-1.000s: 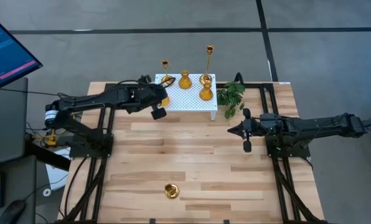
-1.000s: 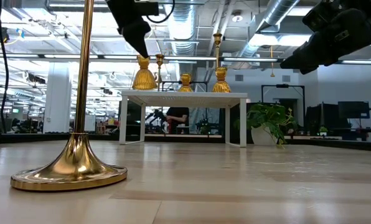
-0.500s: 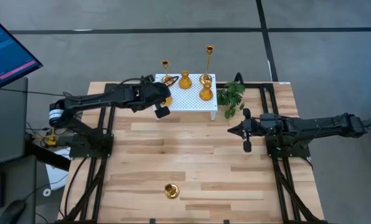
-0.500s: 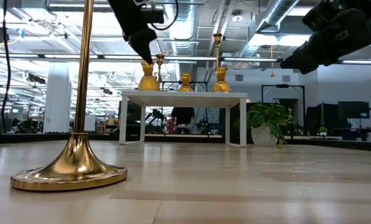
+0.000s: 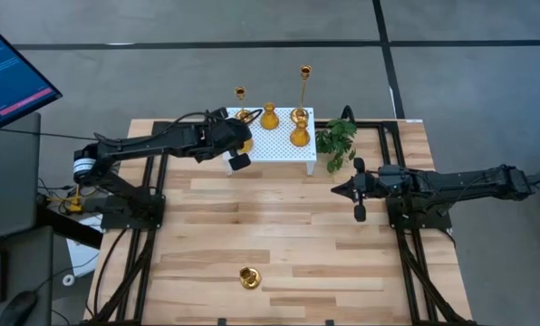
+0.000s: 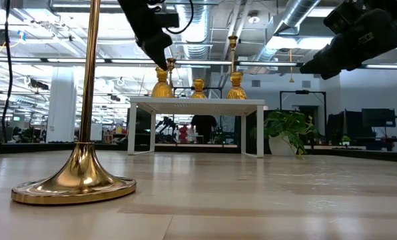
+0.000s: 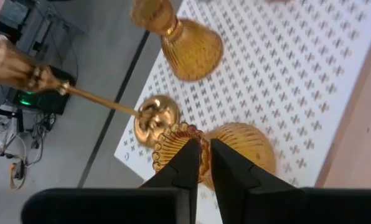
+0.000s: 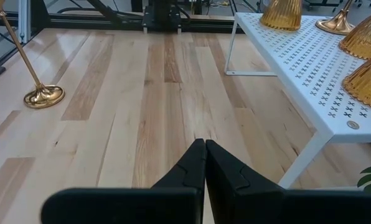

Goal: Pick & Place candle stick holders
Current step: Put the gold vase on the shelf, then put the gold candle holder on the shelf

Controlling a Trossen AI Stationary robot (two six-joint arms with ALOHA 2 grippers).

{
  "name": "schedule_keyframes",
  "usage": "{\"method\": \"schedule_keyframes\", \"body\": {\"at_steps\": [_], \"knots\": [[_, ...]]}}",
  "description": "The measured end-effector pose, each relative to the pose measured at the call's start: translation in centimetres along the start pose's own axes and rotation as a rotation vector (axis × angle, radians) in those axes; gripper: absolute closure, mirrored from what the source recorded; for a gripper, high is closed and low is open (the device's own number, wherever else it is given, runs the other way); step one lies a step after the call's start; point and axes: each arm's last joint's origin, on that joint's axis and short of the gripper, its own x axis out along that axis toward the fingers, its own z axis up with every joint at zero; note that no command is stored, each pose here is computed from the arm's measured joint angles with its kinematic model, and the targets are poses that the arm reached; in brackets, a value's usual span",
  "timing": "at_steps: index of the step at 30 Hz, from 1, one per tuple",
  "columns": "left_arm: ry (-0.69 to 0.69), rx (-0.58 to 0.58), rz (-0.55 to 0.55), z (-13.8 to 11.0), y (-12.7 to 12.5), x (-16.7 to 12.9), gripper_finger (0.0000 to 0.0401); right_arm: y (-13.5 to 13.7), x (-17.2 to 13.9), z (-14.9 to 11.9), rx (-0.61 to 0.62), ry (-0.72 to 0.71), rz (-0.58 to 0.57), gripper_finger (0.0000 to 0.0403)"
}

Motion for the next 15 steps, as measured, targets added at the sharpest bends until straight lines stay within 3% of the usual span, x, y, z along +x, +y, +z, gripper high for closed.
{"method": "schedule_keyframes", "body": {"at_steps": [15], "knots": [[-0.043,-0.026,0.012,0.49,0.0,-0.09,0.0351,0.0,0.0,0.01,0.0,0.0,0.0,0.0403]]}}
